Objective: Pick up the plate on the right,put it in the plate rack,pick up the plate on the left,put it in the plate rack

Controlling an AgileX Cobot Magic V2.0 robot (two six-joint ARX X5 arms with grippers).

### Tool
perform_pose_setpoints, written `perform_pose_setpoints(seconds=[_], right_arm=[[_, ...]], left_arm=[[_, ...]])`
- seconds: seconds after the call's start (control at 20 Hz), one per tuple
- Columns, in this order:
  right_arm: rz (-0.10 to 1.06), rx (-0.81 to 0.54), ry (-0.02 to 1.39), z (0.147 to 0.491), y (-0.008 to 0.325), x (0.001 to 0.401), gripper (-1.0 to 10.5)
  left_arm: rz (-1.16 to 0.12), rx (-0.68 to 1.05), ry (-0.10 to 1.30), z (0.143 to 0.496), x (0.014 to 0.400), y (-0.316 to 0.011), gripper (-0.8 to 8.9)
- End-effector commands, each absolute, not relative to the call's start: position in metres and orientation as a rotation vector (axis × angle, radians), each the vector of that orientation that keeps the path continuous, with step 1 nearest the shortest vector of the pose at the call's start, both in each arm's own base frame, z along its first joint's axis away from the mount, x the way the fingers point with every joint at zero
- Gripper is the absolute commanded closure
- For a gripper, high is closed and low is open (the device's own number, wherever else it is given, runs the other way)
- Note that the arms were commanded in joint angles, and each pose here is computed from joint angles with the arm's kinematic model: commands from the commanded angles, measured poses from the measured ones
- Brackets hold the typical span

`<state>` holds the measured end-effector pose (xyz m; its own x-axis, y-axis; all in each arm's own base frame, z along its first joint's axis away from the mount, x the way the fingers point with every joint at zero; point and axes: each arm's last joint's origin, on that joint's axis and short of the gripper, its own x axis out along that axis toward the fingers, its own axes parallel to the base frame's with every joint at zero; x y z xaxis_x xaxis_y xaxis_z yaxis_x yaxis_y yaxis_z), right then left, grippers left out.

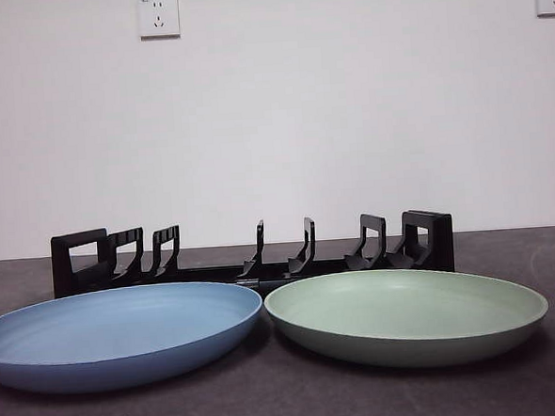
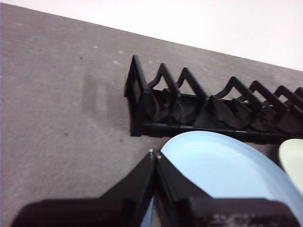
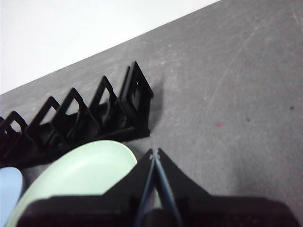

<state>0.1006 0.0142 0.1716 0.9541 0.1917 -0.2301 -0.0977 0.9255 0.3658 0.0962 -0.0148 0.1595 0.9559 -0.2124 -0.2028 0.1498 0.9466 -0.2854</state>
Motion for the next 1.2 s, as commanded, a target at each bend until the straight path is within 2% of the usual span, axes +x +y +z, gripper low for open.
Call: perform_pose_setpoints(seconds=[0.05, 0.3, 0.5, 0.7, 0.85, 0.95, 1.1, 1.2], right_arm=[[0.146, 0.369, 0.284, 0.185, 0.015, 0.106, 9.6], [0.138, 0.360, 0.364, 0.205, 0.017, 0.124, 9.6], [0.201, 0.336, 0.446, 0.218, 0.022, 0.143, 9.6], [0.270, 0.339, 0.553, 0.223, 0.027, 0.167, 9.5], [0.304, 0.310, 0.686, 0.220, 0.031, 0.192, 9.5], [0.309, 0.284, 0.773, 0.216, 0.033, 0.208, 9.5], [0.388, 0.259, 0.872, 0.208, 0.038, 0.227, 9.4], [0.402, 0.261, 0.915, 0.201, 0.040, 0.238, 8.2]], left_arm=[[-0.205, -0.284, 0.222, 0.174, 0.098, -0.015, 8.19], [-0.201, -0.281, 0.247, 0.200, 0.107, -0.016, 8.19], [-0.206, -0.277, 0.298, 0.220, 0.121, -0.019, 8.19], [-0.293, -0.269, 0.381, 0.237, 0.142, -0.024, 8.19], [-0.417, -0.288, 0.513, 0.247, 0.171, -0.031, 8.19], [-0.501, -0.285, 0.598, 0.249, 0.188, -0.036, 8.19], [-0.584, -0.289, 0.677, 0.246, 0.210, -0.044, 8.16], [-0.593, -0.289, 0.709, 0.243, 0.219, -0.048, 7.99]])
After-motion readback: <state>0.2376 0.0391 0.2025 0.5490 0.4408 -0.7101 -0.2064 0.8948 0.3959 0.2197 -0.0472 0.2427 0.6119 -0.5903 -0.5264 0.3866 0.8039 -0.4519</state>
